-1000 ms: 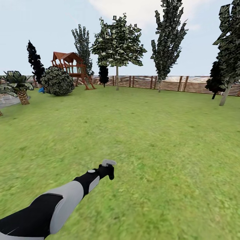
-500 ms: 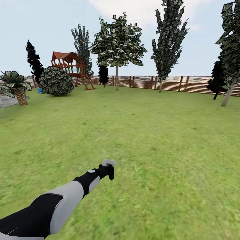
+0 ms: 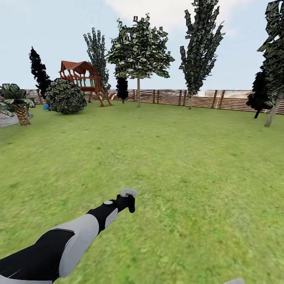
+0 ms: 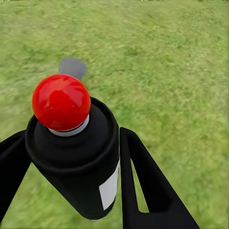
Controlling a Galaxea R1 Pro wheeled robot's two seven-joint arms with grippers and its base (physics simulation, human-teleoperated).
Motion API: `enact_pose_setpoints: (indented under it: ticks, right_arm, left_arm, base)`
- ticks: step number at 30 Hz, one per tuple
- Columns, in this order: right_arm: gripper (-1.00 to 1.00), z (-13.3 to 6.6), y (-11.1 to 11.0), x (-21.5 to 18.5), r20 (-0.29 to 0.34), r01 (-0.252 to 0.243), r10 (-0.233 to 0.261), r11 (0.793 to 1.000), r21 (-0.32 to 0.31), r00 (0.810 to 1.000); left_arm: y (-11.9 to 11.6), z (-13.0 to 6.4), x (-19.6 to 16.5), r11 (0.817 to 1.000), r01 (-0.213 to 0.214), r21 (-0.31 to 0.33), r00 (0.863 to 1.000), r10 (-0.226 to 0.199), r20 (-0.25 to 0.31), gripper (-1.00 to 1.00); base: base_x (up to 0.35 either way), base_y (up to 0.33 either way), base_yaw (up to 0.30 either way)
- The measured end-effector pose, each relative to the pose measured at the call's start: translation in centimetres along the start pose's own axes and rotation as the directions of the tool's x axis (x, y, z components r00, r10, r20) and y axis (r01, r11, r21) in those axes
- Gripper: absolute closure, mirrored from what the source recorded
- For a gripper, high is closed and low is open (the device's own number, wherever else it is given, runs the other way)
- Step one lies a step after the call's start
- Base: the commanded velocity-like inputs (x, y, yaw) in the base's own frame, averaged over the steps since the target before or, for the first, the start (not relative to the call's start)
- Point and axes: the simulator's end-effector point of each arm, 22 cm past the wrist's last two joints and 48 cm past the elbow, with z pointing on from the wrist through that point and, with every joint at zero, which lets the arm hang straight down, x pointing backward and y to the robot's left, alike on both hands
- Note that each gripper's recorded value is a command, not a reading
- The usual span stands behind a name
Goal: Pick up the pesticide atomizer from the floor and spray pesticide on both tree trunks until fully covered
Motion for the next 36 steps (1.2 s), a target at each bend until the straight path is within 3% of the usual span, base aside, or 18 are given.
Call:
enact_pose_setpoints:
  ticks: [3, 7, 10, 36]
  right_arm:
    - [-1.00, 0.0, -0.8, 0.1, -0.006, -0.051, 0.051, 0.998, 0.037, 0.999]
    - [-1.00, -0.2, -3.0, 1.2, -0.027, -0.207, 0.213, 0.968, 0.141, 0.977]
    - [-1.00, -0.3, -3.3, 1.4, -0.030, -0.243, 0.251, 0.956, 0.162, 0.967]
    - [-1.00, -0.3, -3.4, 1.5, -0.030, -0.254, 0.262, 0.953, 0.166, 0.964]
  left_arm:
    - [0.0, 0.0, 0.0, 1.000, 0.000, 0.000, 1.000, 0.000, 0.000, 1.00]
    - [0.0, 0.0, 0.0, 1.000, 0.000, 0.000, 1.000, 0.000, 0.000, 1.00]
    - [0.0, 0.0, 0.0, 1.000, 0.000, 0.000, 1.000, 0.000, 0.000, 1.00]
    - [0.0, 0.0, 0.0, 1.000, 0.000, 0.000, 1.000, 0.000, 0.000, 1.00]
  base:
    - [0.350, 0.000, 0.000]
    - [0.350, 0.000, 0.000]
    - [0.350, 0.000, 0.000]
    - [0.350, 0.000, 0.000]
